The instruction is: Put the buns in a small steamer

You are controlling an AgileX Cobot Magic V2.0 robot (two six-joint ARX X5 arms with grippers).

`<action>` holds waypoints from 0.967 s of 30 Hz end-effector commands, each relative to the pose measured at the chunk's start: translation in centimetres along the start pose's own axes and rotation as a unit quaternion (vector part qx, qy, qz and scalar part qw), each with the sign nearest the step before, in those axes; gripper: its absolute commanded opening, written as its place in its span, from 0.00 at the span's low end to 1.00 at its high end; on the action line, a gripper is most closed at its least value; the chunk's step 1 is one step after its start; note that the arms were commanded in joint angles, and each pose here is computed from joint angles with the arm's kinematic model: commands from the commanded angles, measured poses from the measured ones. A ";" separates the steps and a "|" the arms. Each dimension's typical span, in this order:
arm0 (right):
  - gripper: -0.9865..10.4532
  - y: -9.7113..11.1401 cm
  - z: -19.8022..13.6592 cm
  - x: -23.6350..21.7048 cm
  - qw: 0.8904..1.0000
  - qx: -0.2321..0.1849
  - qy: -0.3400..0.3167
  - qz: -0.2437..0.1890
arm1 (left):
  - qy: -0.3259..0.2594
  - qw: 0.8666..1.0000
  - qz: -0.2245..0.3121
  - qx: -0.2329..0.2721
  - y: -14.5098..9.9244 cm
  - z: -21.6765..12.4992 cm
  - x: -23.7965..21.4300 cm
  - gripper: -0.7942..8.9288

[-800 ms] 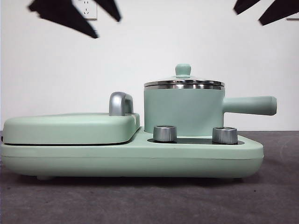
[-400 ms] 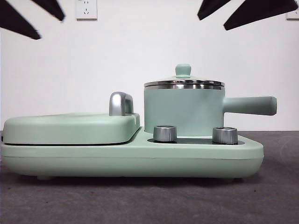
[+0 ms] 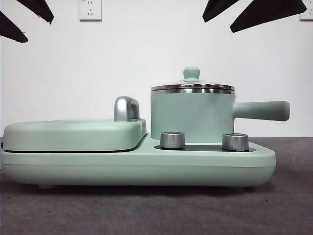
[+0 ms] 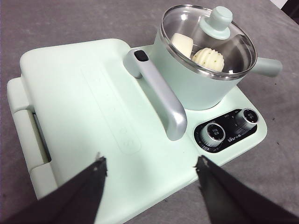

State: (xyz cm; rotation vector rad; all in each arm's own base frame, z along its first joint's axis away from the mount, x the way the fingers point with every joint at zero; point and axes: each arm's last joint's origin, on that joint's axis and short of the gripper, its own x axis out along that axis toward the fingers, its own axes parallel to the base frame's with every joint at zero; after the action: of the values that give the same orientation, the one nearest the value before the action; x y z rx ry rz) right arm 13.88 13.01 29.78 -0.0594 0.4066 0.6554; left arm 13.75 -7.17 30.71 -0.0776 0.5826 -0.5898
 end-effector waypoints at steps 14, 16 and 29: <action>0.10 0.3 0.7 0.0 0.999 0.003 -0.031 0.008 | -0.007 1.000 -0.001 -0.002 -0.1 0.3 0.0 0.10; 0.10 0.3 0.7 0.0 0.999 0.003 -0.032 0.008 | -0.008 1.000 -0.002 -0.002 -0.1 0.3 0.0 0.10; 0.10 0.3 0.7 0.0 0.999 0.003 -0.032 0.008 | -0.090 0.993 0.067 0.027 2.3 -2.1 -1.5 0.10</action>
State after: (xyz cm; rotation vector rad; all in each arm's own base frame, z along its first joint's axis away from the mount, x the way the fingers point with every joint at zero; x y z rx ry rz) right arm 14.01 13.13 30.26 -0.0377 0.3569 0.6600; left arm 12.93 -4.55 29.51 -0.0553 0.4215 -0.4769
